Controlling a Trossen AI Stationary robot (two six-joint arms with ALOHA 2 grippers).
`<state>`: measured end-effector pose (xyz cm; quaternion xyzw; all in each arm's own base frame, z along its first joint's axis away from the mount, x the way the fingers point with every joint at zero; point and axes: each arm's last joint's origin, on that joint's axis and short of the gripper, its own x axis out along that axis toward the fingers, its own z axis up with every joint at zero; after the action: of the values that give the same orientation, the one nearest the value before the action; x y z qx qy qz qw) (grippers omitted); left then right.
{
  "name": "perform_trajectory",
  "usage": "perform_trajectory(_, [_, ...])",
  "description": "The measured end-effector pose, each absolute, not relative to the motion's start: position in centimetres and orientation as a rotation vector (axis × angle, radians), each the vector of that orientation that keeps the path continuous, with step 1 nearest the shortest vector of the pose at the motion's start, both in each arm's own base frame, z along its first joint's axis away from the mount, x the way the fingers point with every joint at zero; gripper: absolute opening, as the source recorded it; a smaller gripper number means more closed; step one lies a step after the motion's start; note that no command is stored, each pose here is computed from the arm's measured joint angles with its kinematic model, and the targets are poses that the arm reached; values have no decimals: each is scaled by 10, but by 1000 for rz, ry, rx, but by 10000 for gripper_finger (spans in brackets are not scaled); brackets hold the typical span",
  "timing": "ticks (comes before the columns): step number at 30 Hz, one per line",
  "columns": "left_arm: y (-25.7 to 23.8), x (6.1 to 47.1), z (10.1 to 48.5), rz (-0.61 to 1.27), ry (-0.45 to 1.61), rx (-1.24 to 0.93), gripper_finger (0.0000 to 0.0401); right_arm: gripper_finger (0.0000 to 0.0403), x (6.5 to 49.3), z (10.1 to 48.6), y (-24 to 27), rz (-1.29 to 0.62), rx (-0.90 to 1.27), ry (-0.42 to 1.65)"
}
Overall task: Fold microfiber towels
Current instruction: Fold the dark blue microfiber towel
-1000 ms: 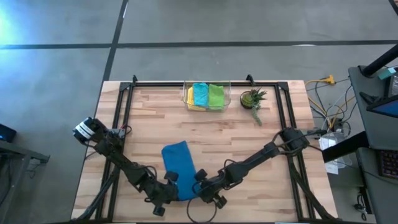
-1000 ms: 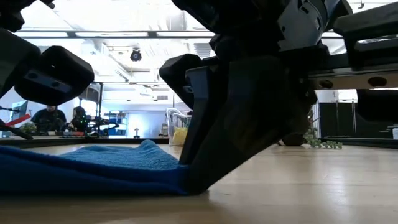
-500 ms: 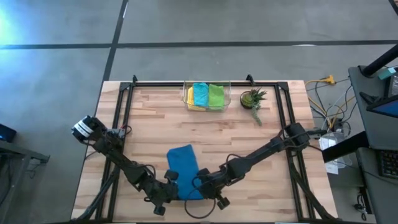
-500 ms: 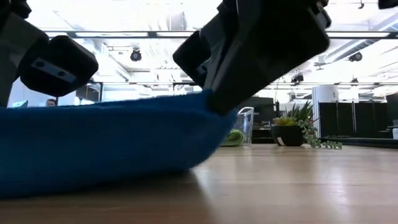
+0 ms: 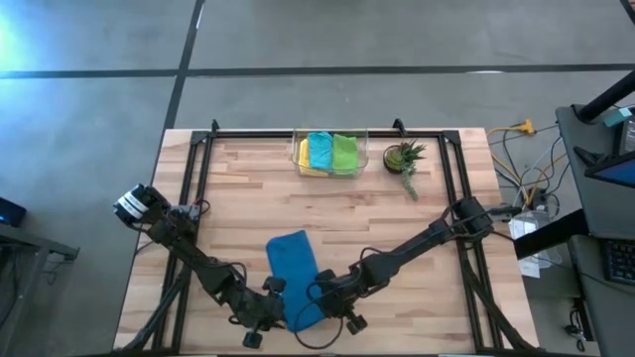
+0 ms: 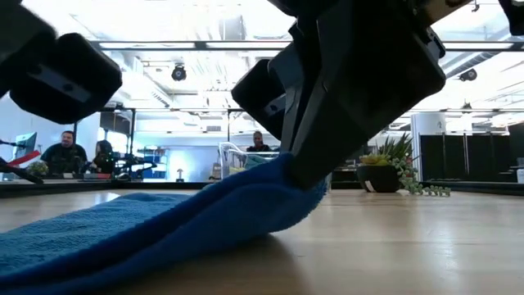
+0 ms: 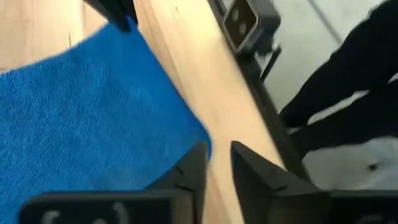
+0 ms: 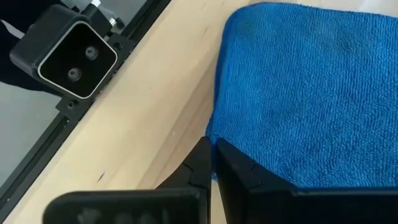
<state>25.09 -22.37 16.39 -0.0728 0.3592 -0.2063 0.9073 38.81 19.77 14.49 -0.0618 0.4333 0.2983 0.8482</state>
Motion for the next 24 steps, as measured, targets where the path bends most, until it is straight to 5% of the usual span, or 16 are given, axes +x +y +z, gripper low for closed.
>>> perform_trajectory(12, [-231,260,154,-389,702,-213,203,9,391,141,193,615,-123,922])
perform_trajectory(24, [-247,277,136,-329,867,-115,216,9,392,140,190,600,-106,929])
